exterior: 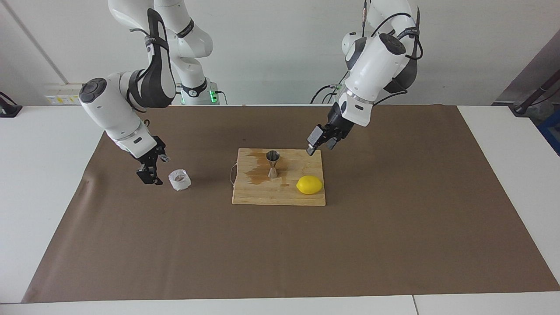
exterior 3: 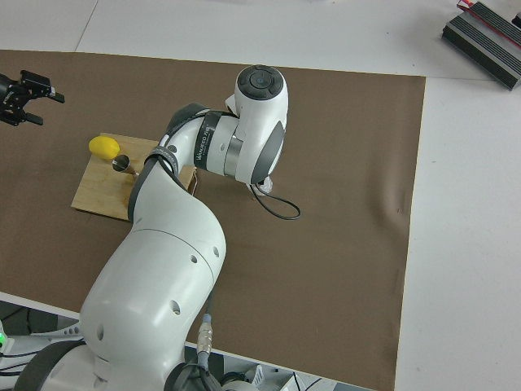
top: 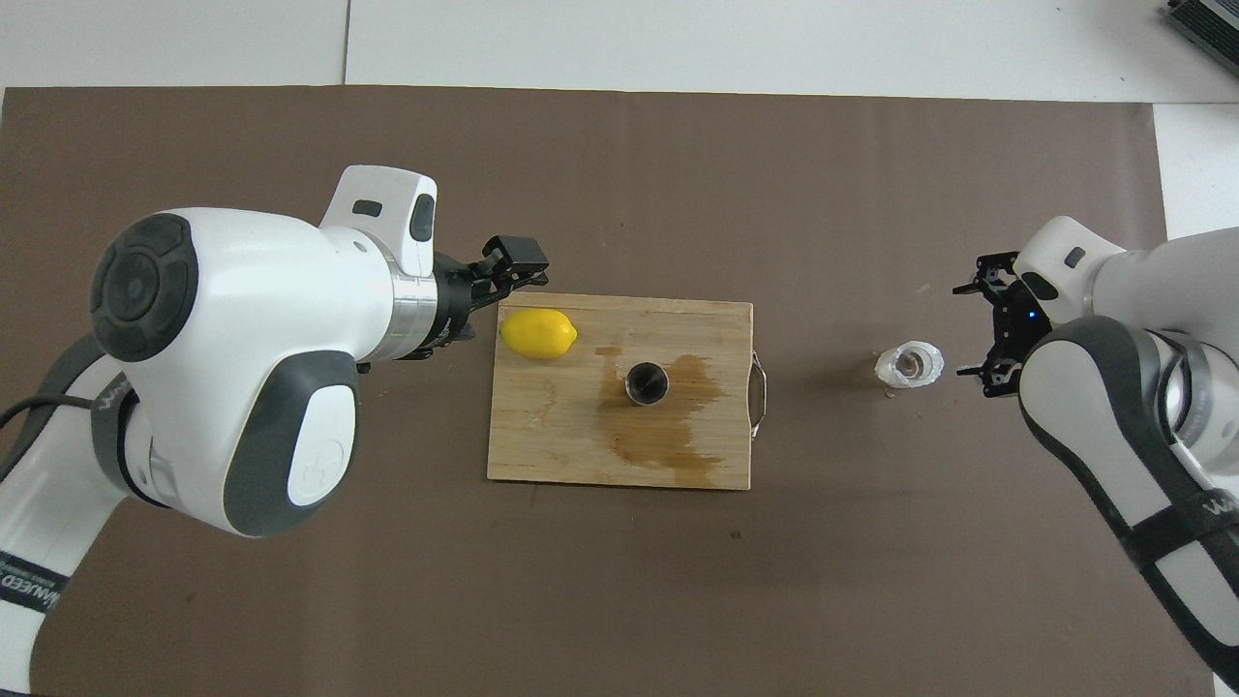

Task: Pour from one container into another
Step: 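Release the metal cup on the board while the right gripper reaches the white cup, then grasp the white cup with the right gripper while the left gripper retracts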

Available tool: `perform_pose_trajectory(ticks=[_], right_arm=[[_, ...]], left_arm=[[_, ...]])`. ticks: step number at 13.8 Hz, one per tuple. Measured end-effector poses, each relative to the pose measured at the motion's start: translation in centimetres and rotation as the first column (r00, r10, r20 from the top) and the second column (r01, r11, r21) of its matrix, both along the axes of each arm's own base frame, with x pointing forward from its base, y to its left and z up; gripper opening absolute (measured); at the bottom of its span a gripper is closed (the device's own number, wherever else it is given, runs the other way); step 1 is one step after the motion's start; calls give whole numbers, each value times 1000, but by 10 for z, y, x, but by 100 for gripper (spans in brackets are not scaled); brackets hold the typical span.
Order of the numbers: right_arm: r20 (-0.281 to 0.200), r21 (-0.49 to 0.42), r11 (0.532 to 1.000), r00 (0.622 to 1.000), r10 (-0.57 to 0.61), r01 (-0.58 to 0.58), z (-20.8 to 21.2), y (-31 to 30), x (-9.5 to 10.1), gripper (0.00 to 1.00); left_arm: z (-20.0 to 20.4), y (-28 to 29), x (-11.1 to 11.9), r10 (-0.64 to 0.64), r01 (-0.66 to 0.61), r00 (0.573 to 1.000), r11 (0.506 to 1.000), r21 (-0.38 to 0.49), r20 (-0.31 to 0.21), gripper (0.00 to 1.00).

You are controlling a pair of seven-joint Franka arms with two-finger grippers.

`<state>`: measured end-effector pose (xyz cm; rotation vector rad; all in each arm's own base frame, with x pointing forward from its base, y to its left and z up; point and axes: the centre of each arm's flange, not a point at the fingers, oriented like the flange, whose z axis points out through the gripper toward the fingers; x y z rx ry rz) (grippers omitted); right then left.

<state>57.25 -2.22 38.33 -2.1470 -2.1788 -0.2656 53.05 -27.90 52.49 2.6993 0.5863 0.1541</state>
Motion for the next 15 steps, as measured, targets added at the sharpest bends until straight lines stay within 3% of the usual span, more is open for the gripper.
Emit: perform_pose_trajectory(ticks=[5,9,12,15], right_arm=[[-73,14,999,996,44,-44,-47,8,-11,100],[-90,23,999,995,51,-49,-59,7,-19,100],[-69,76,996,996,57,-52,-69,6,-23,100],[-60,74,996,997,51,-47,-80,5,-22,100]], left_arm=[[49,42,7,-229,206,971,944,257,64,100],[83,111,24,-283,262,959,901,345,11,100],[87,163,29,-262,266,963,896,355,-60,100],[87,206,32,-265,280,960,890,358,-93,100]])
